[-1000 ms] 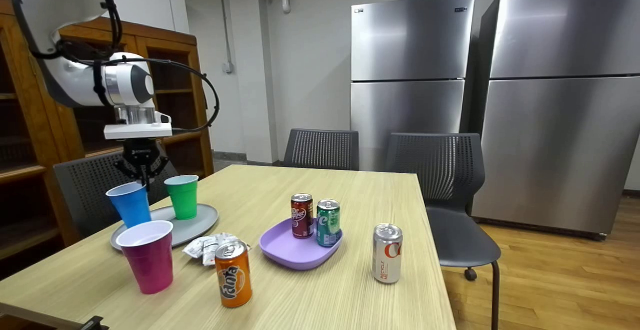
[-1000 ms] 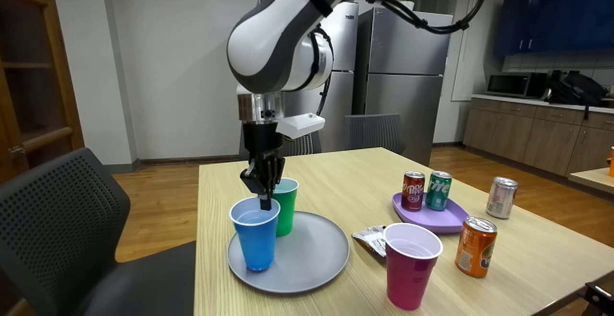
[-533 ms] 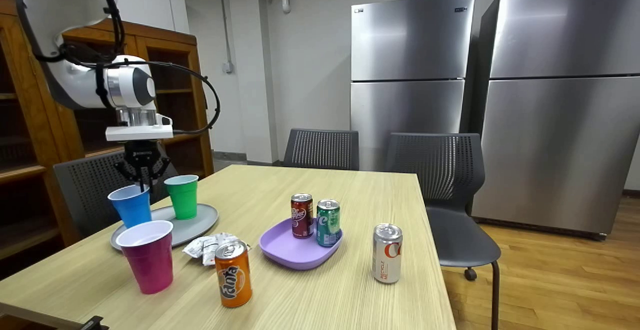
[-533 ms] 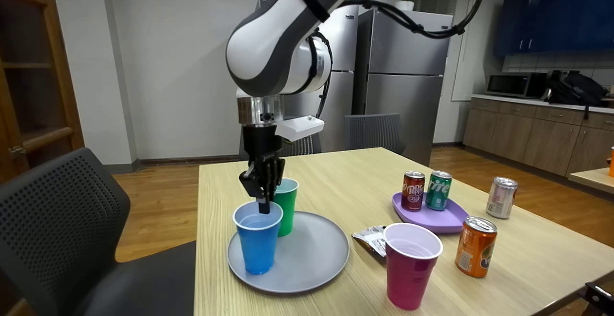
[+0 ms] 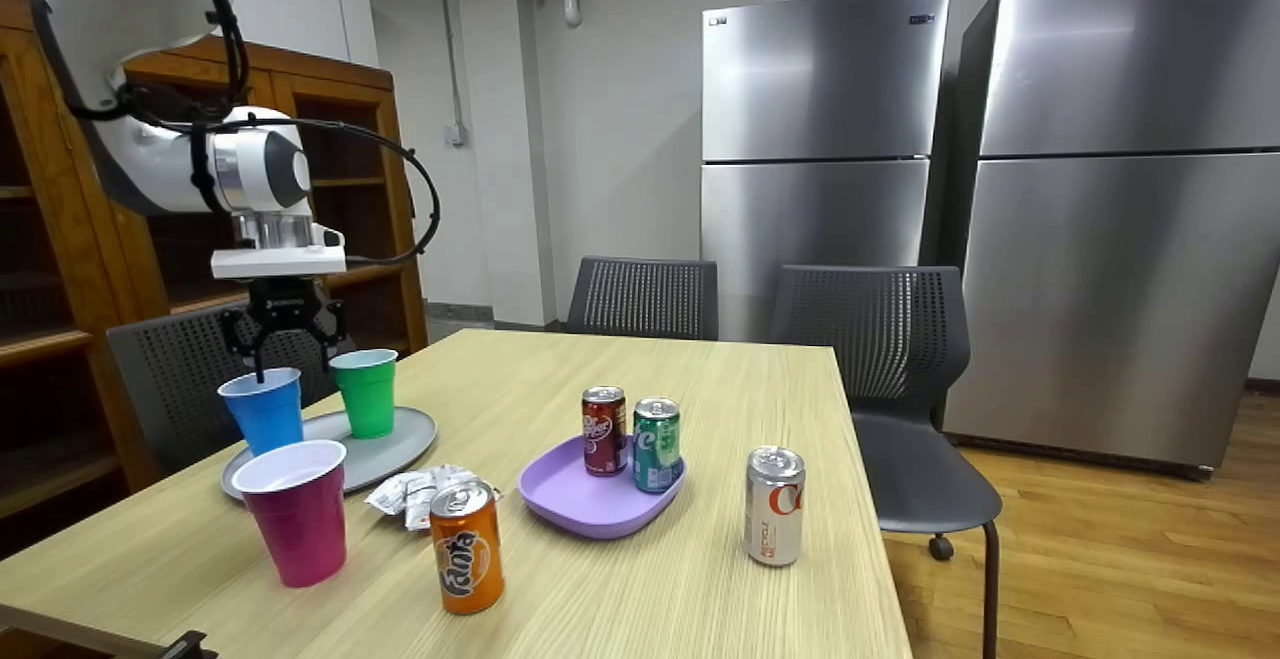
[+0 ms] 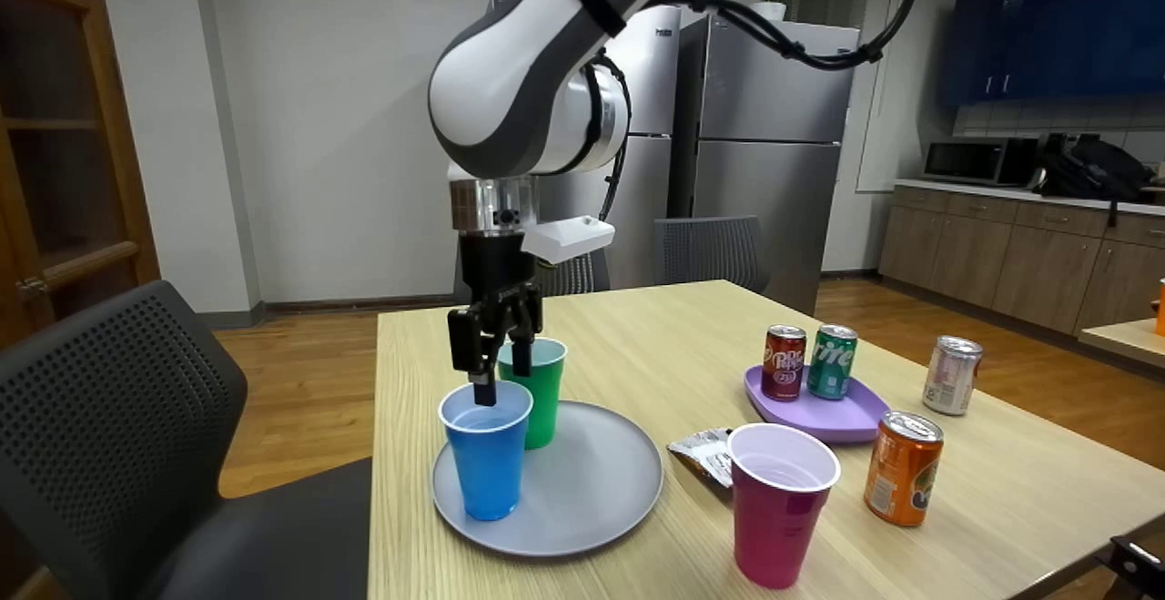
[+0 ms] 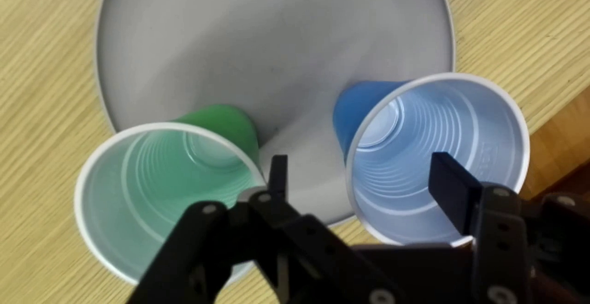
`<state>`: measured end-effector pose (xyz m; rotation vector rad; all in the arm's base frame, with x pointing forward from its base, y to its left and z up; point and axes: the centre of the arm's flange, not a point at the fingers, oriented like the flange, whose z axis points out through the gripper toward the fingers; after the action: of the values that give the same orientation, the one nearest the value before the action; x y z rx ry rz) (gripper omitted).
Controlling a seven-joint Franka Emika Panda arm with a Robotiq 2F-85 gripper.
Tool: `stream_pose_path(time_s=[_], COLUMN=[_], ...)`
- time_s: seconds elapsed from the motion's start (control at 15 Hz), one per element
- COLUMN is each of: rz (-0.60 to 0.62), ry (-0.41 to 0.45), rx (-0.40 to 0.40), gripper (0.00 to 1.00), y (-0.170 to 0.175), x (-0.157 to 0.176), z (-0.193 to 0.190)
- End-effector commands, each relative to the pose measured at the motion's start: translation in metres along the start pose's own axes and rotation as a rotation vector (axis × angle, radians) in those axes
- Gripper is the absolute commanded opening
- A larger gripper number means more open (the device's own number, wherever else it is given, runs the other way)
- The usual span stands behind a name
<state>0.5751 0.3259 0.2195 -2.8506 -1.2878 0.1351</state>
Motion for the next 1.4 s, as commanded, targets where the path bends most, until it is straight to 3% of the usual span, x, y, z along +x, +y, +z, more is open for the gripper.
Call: stream_pose_path(time_s=[0.0, 0.67, 1.33], rz=[0.008, 0.009, 0.035], ry=[0.015, 0.057, 0.032], rx=[0.000, -0.020, -0.081], gripper=[1.00, 1.00, 1.00], y=[-0.006, -0.016, -0.006], x=[-0.011, -0.044, -0.123], z=[-0.021, -0.054, -0.066])
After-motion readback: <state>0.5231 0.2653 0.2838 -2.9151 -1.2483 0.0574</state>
